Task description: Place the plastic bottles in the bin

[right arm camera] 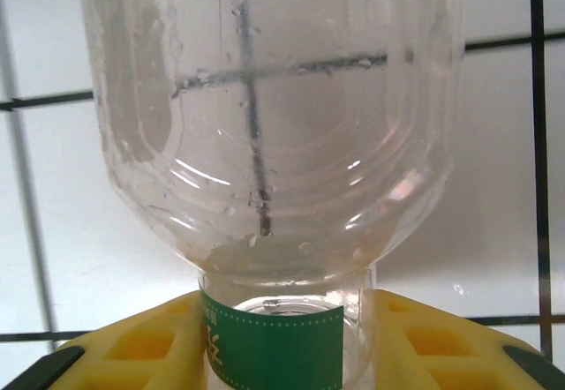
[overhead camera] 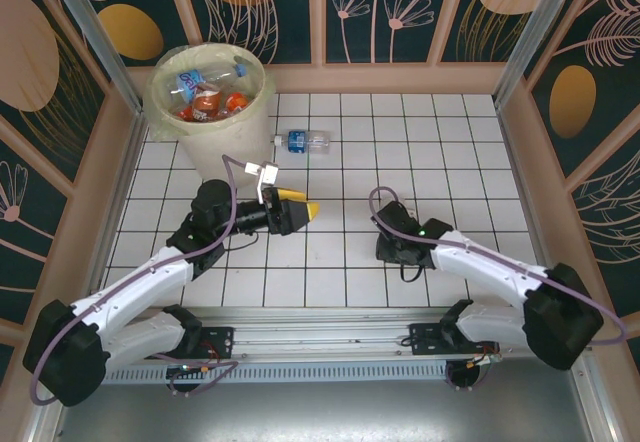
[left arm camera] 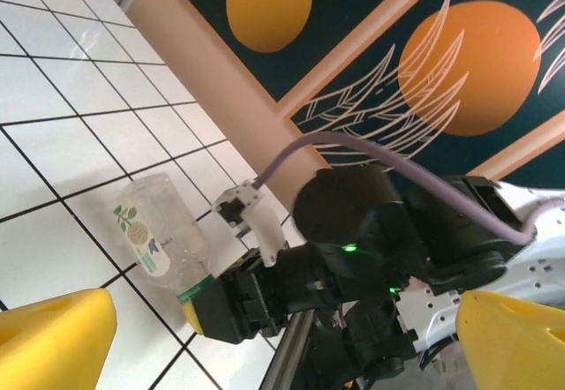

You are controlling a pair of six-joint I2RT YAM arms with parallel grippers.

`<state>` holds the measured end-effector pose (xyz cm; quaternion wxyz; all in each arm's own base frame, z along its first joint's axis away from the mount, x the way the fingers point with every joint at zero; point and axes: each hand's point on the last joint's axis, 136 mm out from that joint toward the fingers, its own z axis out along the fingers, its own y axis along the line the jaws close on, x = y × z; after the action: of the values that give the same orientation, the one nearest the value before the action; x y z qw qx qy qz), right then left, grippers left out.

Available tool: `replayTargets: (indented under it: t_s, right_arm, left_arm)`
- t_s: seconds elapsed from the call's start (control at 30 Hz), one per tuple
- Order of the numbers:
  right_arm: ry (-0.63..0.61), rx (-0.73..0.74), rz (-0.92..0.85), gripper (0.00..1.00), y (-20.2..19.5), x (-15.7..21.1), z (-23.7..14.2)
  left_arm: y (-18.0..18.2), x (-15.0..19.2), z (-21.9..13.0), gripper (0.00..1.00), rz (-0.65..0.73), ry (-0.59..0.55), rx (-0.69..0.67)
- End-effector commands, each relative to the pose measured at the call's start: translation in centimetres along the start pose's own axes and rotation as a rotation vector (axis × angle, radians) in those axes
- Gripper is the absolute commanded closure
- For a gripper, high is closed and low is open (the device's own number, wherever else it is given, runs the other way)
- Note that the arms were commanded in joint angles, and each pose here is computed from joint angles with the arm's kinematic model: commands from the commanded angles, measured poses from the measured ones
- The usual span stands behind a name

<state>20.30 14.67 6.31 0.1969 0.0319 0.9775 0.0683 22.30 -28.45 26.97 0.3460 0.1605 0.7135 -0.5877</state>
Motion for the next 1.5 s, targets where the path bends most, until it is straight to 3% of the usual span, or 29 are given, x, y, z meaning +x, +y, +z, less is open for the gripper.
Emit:
replayTargets:
  t_s: [0.0, 0.17, 0.33, 0.73, 1.1, 1.47]
  right_arm:
    - [-0.099, -0.175, -0.066, 0.63, 3.2, -2.1, -2.7]
    - [-0.229, -0.529, -0.134, 0.64, 8.8, -4.5, -8.9]
    - [-0.285, -0.824, -0.242, 0.63, 13.2, -5.1, -15.1]
    - [-0.327, -1.292, -0.387, 0.63, 17.4, -4.8, -26.4]
    - [-0.266, -1.483, -0.444, 0.63, 18.2, -3.3, -29.3]
    - [-0.209, -1.440, -0.430, 0.63, 18.7, -3.1, -26.8]
  left_arm:
    - [-0.2, -1.4, 0.3, 0.01, -0.027, -0.080, 0.019]
    - [-0.9, -1.6, 0.9, 0.01, -0.065, -0.100, 0.099]
    - [-2.0, -2.5, 1.1, 0.01, -0.056, -0.118, 0.156]
    - [-7.6, -5.5, -0.9, 0.01, -0.029, -0.221, 0.365]
    - [-12.2, -7.4, -2.9, 0.05, 0.039, -0.284, 0.574]
    - [-12.7, -7.9, -2.4, 0.16, 0.061, -0.263, 0.557]
